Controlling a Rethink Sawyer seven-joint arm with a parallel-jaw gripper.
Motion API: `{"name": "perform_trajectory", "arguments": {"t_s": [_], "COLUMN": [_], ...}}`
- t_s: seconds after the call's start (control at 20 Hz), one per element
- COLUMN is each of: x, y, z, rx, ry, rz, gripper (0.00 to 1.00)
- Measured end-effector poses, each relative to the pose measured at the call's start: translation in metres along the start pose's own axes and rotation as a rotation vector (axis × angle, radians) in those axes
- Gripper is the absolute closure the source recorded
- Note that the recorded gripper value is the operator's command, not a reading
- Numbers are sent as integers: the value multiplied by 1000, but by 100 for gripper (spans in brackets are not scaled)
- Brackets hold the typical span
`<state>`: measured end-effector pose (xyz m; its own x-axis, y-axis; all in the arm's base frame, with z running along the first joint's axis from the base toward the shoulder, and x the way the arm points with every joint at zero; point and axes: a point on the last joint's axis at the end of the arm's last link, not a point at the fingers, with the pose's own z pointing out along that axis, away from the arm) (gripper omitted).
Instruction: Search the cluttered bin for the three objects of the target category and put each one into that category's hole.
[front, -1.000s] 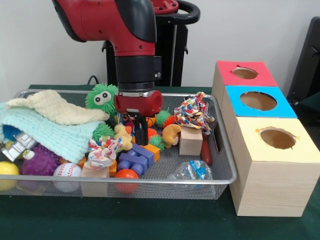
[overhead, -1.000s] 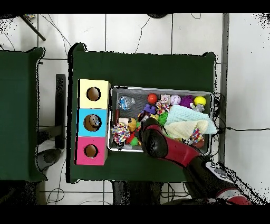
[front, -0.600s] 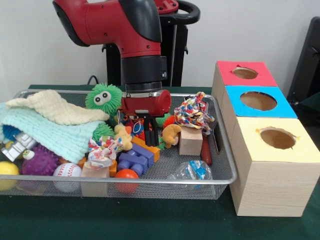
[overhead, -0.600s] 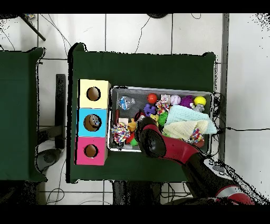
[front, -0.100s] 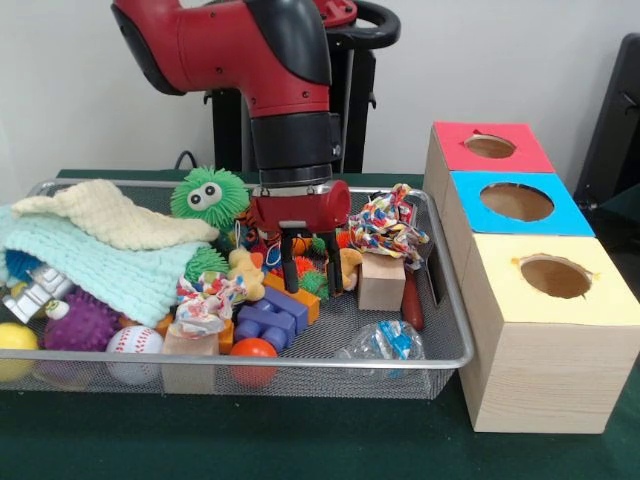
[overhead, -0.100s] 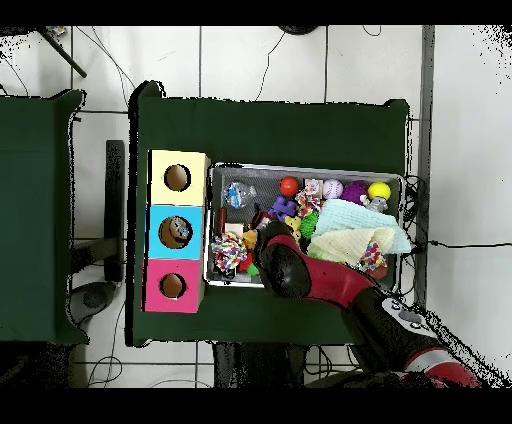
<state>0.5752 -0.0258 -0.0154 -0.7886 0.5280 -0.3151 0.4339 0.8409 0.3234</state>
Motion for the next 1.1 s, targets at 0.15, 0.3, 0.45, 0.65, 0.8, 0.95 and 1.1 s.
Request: {"name": "perform_trajectory", "arguments": {"t_s": [0.15, 0.3, 0.45, 0.65, 0.8, 0.95, 1.1], "x": [3, 6, 9, 14, 17, 19, 21], "y": [6, 11, 14, 19, 23, 26, 31], "z": [4, 8, 11, 15, 17, 19, 20], "rx": [-24, -52, -69, -99, -120, -136, -152], "ry": [6, 14, 21, 31, 38, 43, 47], "rz": [-4, -5, -2, 4, 7, 9, 10], "gripper": [0, 0, 0, 0, 0, 0, 0]}}
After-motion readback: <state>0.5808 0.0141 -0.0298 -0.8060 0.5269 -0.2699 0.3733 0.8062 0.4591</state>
